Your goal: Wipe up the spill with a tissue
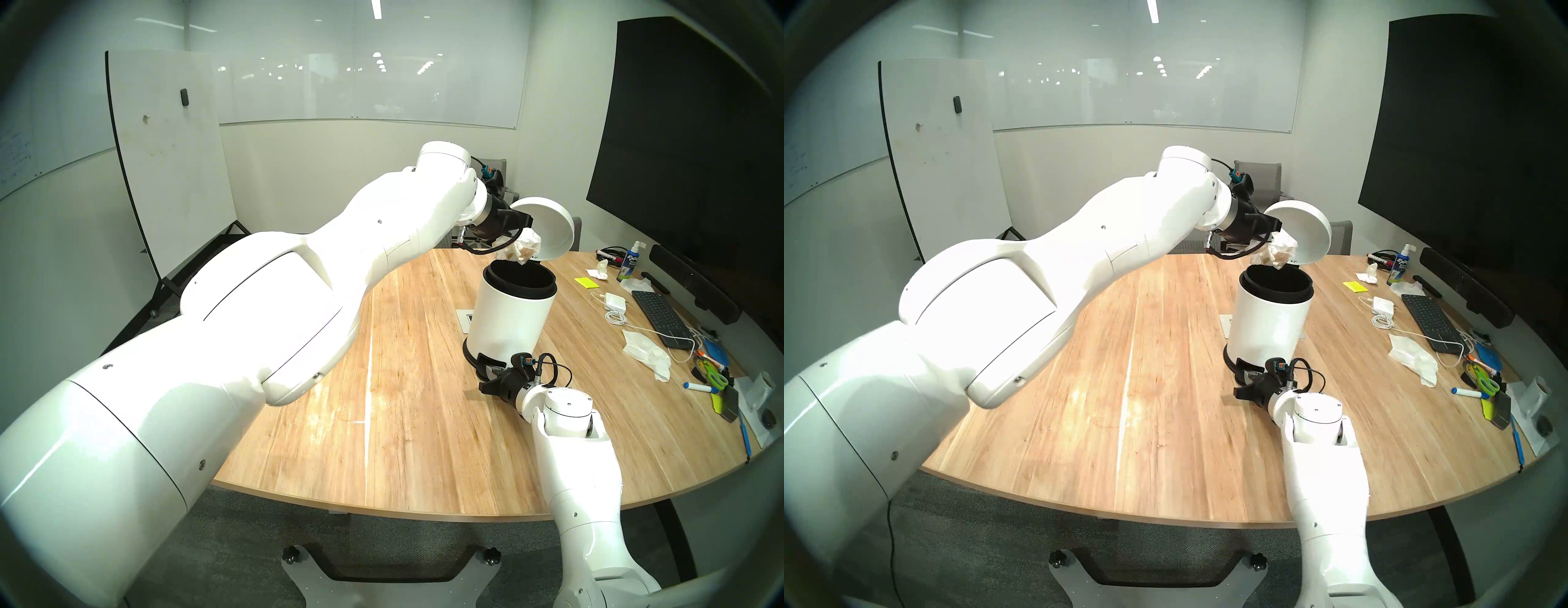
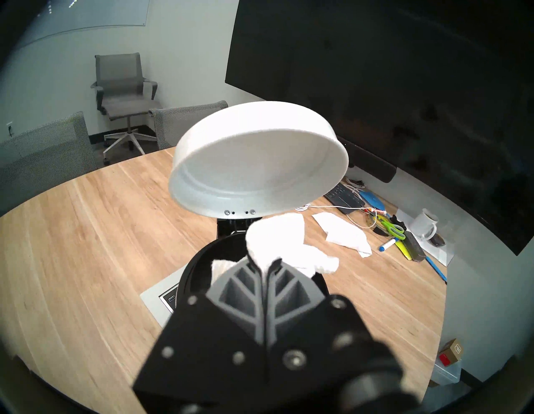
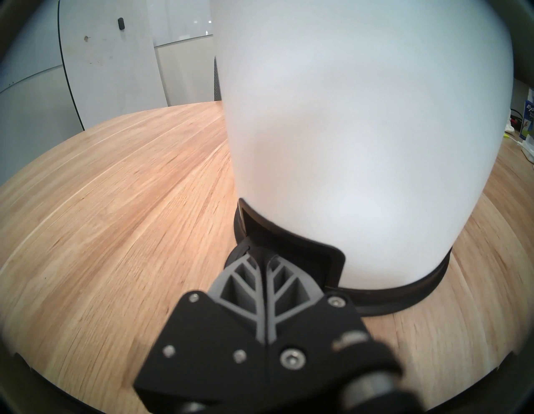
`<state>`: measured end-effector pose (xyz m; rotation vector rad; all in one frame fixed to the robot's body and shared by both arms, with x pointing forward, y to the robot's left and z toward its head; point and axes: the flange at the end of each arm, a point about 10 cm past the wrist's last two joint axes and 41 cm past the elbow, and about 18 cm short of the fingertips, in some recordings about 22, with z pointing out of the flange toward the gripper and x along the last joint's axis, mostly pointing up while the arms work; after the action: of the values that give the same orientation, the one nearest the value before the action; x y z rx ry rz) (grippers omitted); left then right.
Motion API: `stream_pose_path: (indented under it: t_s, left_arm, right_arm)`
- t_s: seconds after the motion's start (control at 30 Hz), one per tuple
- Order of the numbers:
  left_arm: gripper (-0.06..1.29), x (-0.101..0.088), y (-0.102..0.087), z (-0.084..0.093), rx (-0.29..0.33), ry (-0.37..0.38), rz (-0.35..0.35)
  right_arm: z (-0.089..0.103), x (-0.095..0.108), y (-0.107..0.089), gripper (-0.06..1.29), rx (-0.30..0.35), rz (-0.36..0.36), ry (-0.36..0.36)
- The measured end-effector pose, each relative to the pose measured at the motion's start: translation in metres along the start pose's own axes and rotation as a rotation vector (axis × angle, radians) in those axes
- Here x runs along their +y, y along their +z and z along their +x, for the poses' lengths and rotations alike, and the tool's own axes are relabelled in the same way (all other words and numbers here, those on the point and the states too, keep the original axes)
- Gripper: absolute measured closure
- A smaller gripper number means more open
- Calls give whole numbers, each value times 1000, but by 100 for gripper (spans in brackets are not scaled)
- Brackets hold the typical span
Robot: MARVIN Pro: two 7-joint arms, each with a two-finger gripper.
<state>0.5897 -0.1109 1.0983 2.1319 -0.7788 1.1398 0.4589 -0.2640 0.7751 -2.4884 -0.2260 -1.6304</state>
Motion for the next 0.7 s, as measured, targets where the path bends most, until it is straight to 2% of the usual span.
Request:
stream_pose_path:
  t_s: [0.33,0.7]
  left_arm:
    - [125,5,15,-10,-11,37,-7]
    - [125,5,21,-16,-18,61,-17]
  right_arm:
    - [0,0,0,125,0,0,0]
    - [0,0,0,125,0,0,0]
